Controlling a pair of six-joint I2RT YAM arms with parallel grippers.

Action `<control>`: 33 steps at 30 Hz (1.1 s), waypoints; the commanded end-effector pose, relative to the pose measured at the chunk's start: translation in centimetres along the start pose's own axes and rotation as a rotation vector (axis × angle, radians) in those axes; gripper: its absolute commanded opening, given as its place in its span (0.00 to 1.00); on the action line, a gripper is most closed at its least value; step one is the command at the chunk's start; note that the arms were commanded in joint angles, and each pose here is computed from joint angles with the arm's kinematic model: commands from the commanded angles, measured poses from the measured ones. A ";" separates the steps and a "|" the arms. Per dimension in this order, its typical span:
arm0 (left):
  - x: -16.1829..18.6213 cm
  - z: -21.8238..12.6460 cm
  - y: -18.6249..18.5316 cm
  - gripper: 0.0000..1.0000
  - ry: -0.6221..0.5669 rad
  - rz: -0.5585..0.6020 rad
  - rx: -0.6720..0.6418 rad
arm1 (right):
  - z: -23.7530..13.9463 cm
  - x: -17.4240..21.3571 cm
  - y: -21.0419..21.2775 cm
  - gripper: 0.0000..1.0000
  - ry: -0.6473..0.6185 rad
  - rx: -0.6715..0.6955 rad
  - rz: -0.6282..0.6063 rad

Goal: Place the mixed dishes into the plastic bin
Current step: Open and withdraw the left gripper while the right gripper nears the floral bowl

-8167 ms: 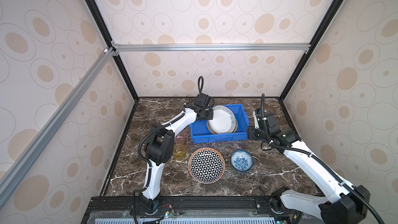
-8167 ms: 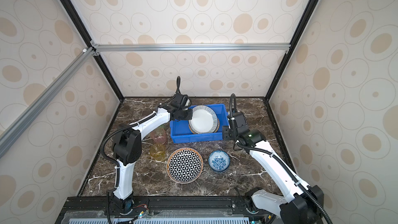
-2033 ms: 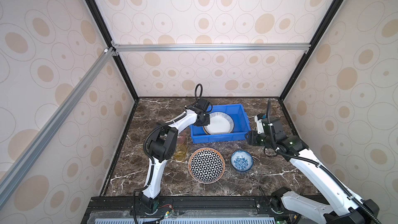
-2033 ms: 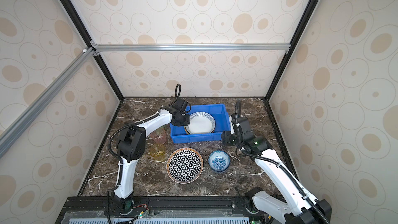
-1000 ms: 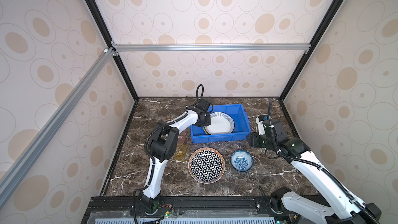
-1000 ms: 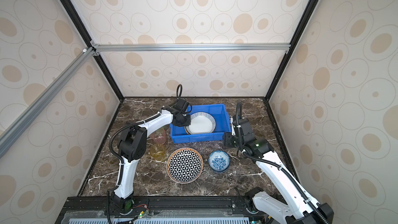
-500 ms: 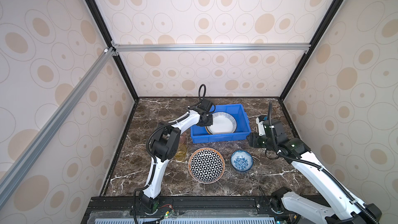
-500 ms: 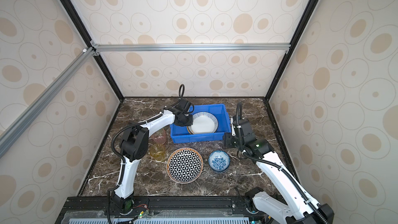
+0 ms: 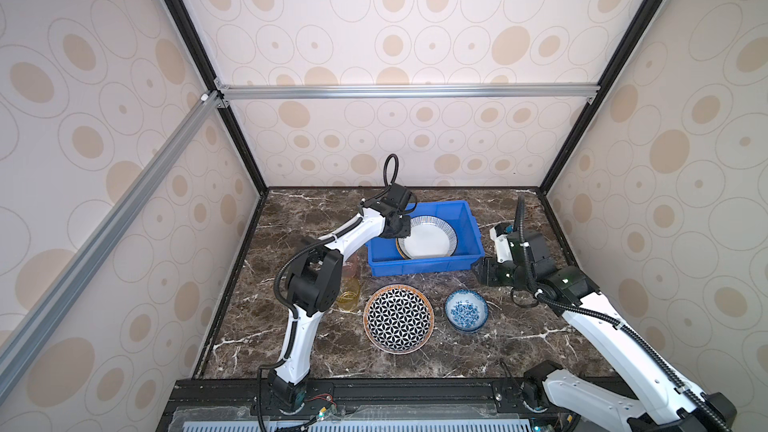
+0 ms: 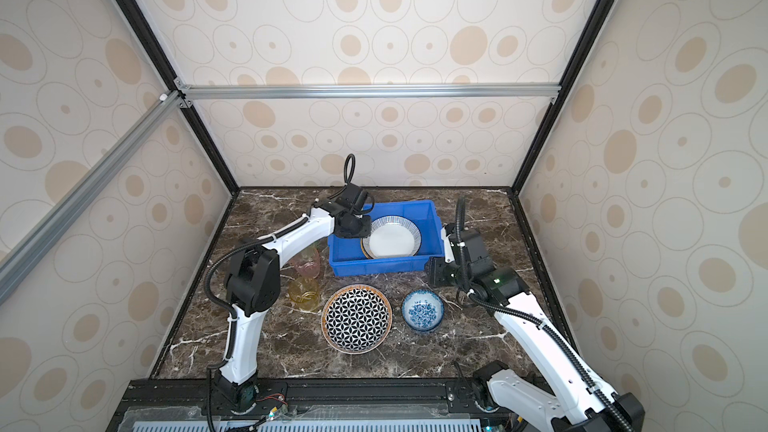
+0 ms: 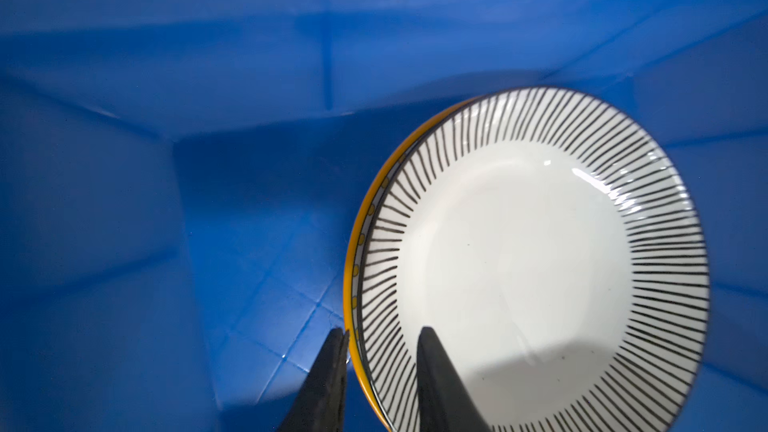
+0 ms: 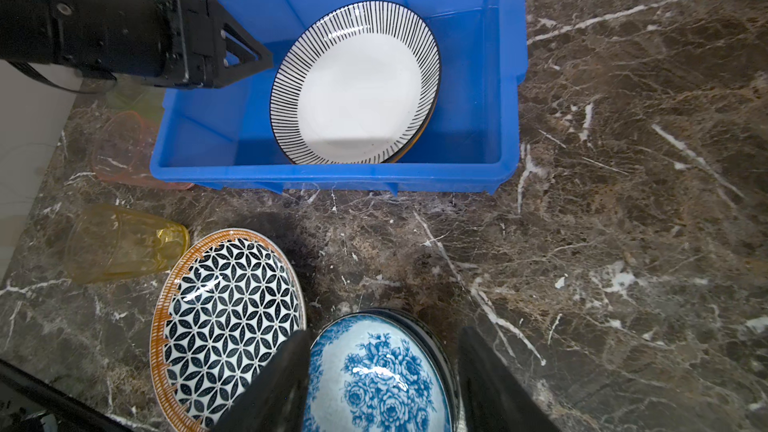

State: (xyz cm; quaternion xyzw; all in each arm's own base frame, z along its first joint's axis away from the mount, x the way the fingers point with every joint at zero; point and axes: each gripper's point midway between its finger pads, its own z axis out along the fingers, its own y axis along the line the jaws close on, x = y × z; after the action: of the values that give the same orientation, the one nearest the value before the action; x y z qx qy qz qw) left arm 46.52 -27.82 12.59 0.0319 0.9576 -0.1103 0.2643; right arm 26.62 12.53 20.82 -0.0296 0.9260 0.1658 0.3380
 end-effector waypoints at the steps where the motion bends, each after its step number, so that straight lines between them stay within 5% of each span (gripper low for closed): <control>1: -2.8 -5.9 -0.1 0.30 -0.109 0.029 -0.012 | 0.3 0.7 0.9 0.60 0.031 -0.061 0.005; 23: 6.5 -17.1 5.8 0.31 -0.159 0.053 -0.029 | 1.4 2.5 6.4 0.58 0.138 -0.219 -0.034; 33: 10.3 -19.2 7.6 0.31 -0.132 0.042 -0.013 | 2.8 4.1 8.2 0.57 0.201 -0.210 -0.082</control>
State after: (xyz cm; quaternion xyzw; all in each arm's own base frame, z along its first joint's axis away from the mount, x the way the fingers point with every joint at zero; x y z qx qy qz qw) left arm 30.50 -16.60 22.37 0.0370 0.9324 -0.1045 0.3441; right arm 23.50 21.14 18.07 -0.1223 0.9308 0.2491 0.2379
